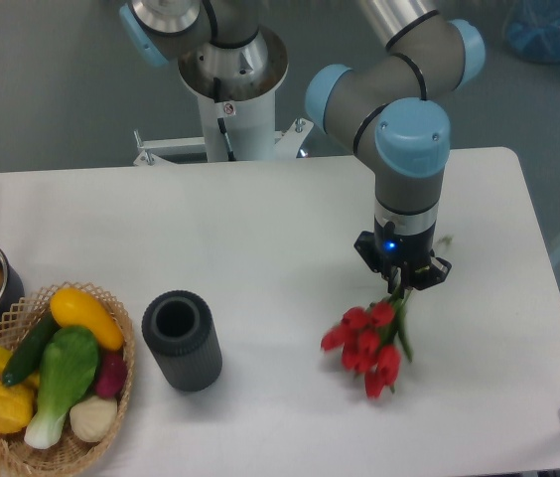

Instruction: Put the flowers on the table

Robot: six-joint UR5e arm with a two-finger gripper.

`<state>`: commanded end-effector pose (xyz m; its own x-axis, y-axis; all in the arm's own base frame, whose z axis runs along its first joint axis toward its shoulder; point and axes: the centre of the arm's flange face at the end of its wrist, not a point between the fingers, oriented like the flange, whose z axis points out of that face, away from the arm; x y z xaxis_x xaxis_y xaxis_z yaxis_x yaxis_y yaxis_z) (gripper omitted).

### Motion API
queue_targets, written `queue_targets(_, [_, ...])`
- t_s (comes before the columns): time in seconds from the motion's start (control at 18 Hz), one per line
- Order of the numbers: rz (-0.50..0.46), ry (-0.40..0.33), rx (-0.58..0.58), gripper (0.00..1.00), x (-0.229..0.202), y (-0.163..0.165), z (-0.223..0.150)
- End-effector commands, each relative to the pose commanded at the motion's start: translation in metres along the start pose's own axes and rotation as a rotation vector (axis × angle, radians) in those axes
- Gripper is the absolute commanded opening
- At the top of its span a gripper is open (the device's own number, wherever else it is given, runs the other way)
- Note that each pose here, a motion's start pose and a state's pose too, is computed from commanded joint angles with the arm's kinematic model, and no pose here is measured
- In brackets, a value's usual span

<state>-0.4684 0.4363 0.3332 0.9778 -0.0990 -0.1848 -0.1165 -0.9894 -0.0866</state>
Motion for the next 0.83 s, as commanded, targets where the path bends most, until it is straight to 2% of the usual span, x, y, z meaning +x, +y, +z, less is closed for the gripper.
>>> queue_targets(0.06, [-0.002, -0.004, 0.002, 0.76, -0.001, 0.000, -0.002])
queue_targets(0.17, [-0.011, -0.009, 0.000, 0.99, -0.004, 0.002, -0.002])
queue_targets(0.44, [-0.036, -0.033, 0.009, 1.00, -0.014, 0.017, -0.010])
queue_targets(0.83, [-0.107, -0.049, -0.007, 1.00, -0.043, 0.061, -0.011])
